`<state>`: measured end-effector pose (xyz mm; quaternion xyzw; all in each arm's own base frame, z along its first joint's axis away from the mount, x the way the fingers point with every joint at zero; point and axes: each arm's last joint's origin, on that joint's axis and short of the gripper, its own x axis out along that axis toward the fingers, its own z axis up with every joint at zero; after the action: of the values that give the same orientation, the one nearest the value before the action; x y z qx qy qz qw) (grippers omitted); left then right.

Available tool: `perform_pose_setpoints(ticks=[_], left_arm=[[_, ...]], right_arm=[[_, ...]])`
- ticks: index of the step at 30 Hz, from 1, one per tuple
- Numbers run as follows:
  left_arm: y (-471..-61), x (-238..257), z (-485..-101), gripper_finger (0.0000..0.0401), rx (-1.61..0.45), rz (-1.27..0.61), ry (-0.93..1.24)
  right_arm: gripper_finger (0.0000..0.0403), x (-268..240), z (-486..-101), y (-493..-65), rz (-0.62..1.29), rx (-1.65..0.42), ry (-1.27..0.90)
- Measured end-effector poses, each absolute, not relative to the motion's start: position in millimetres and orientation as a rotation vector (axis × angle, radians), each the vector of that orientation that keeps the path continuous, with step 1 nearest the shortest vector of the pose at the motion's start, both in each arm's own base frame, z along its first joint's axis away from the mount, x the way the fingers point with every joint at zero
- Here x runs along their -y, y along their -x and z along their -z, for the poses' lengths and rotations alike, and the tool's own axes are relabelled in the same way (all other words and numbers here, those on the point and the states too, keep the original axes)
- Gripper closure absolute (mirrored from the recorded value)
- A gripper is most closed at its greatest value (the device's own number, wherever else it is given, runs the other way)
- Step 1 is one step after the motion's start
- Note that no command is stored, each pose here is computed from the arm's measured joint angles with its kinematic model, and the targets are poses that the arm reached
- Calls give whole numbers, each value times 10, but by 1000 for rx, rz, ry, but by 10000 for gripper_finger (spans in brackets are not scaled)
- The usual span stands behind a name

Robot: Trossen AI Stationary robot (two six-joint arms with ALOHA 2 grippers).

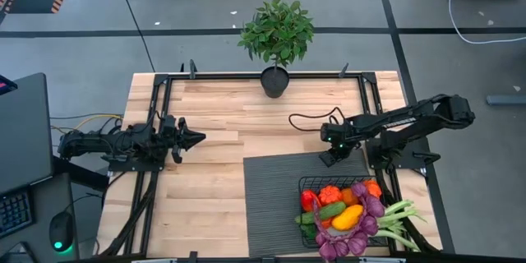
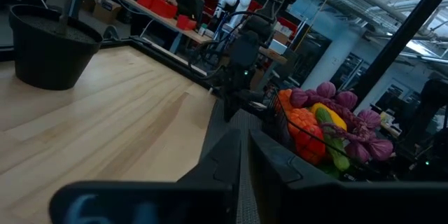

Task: Build produce basket
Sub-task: Adjust the gray table mat

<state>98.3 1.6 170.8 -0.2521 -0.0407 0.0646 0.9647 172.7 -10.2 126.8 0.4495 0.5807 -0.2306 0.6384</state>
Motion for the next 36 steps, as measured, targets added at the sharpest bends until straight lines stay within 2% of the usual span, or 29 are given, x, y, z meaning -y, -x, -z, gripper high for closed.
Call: perform_pose_setpoints(ticks=[11, 22, 36], left_arm=[[-983, -16, -1708, 369, 82, -131, 510], [-983, -16, -1708, 375, 82, -131, 510], [-983, -16, -1708, 369, 82, -131, 510]], right_arm=[[398, 109, -1256, -1702, 596, -1329, -1030], [398, 159, -1250, -1766, 752, -1194, -1121], [395, 161, -1227, -1710, 751, -1200, -1143]])
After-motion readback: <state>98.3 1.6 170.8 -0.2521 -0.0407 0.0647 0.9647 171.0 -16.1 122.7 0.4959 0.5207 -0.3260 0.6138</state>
